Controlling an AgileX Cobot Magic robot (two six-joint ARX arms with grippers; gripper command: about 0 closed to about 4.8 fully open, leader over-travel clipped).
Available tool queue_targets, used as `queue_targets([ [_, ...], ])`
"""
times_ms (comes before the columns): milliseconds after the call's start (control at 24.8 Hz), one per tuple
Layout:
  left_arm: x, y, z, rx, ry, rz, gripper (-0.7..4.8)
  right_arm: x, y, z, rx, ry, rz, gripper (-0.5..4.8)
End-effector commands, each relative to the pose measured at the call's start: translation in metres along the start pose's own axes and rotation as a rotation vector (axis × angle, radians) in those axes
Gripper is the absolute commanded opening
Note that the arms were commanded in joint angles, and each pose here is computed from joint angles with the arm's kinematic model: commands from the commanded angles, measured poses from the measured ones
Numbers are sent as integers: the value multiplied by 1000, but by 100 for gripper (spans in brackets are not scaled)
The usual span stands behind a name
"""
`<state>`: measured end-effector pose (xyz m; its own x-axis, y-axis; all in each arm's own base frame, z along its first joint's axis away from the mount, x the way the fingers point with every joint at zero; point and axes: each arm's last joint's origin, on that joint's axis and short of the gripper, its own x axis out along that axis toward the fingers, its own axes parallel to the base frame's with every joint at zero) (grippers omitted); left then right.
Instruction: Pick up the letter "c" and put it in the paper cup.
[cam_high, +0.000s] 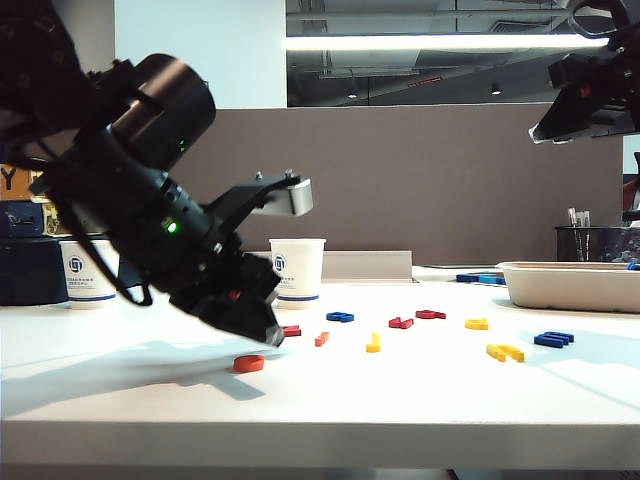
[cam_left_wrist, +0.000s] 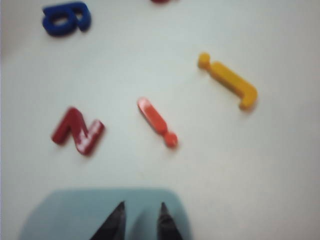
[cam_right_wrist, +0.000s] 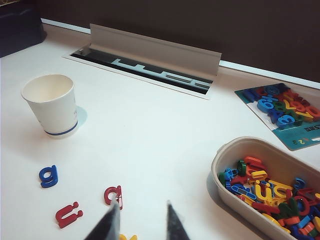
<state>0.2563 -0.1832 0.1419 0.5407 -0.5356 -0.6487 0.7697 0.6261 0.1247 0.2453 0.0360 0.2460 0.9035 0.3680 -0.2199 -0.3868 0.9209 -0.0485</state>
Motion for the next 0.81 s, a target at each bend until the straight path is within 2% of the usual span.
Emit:
queue_targets([
  [40, -9, 4, 11, 3, 0, 30, 80, 0, 0, 3, -6, -16, -1, 117],
  [282, -40, 13, 20, -16, -14, 72, 79, 0, 0, 3, -7, -17, -1, 117],
  [444, -55, 10, 25, -20, -28, 53, 79, -1, 0, 4, -7, -21, -1, 117],
  [645, -62, 6, 17, -33, 53, 6, 75, -3, 1, 6, -11, -32, -2, 117],
  [726, -63, 5, 15, -37, 73, -9, 49, -4, 1, 7, -11, -35, -2, 117],
  [807, -64, 2, 14, -38, 89, -37, 47, -4, 1, 7, -12, -36, -2, 117],
])
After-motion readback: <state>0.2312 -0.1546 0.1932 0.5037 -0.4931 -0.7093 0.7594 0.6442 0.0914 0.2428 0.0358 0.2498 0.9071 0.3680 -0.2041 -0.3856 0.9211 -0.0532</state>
